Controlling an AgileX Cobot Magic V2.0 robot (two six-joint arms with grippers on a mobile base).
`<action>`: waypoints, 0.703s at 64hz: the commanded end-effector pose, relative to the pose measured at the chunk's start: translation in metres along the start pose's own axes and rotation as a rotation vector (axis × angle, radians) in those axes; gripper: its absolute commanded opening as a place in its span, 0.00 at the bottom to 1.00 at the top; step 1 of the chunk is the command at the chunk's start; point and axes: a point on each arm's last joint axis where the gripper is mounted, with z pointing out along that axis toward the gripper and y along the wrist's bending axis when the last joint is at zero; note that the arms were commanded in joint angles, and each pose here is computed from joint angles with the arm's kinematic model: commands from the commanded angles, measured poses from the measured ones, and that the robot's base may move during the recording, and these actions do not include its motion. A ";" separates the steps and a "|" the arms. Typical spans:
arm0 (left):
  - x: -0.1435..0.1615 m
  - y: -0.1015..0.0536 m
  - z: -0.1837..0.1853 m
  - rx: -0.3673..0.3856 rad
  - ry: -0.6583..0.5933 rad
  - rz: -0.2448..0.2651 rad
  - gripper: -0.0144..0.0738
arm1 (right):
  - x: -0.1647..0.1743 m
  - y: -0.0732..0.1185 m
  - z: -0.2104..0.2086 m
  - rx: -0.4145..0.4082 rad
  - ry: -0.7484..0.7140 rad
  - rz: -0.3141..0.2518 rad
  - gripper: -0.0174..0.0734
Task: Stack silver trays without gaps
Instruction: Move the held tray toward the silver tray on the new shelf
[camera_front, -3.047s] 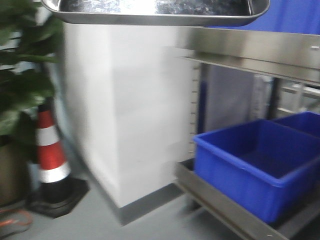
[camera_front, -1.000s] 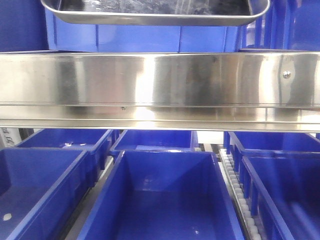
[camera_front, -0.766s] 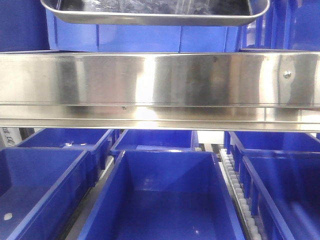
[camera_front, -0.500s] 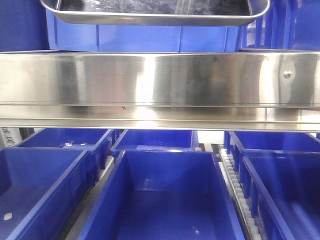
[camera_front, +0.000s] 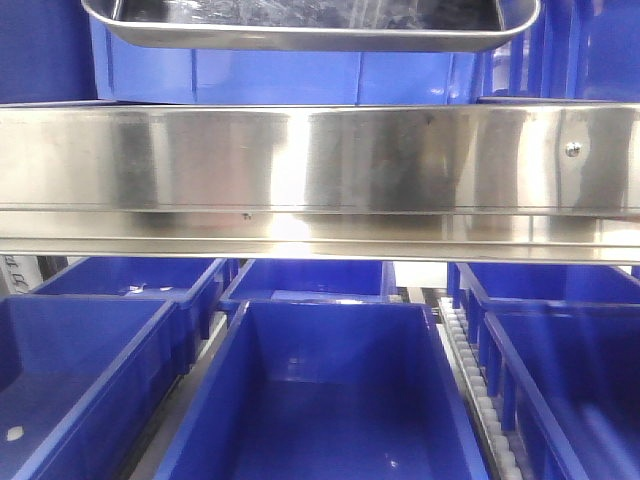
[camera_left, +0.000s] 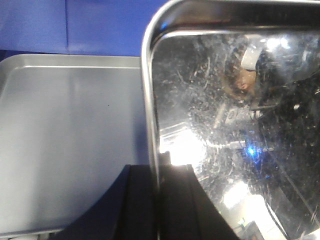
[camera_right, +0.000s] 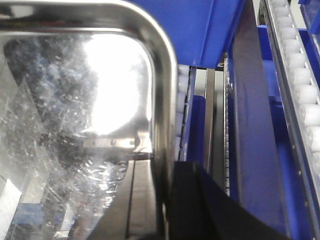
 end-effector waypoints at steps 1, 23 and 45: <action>-0.016 -0.018 -0.009 0.147 -0.154 -0.007 0.14 | -0.034 0.048 -0.022 -0.525 -0.385 -0.002 0.11; -0.016 -0.018 -0.009 0.147 -0.154 -0.007 0.14 | -0.034 0.048 -0.022 -0.525 -0.385 -0.002 0.11; -0.024 -0.021 -0.011 0.175 -0.250 0.084 0.14 | -0.035 0.050 -0.023 -0.553 -0.404 -0.002 0.11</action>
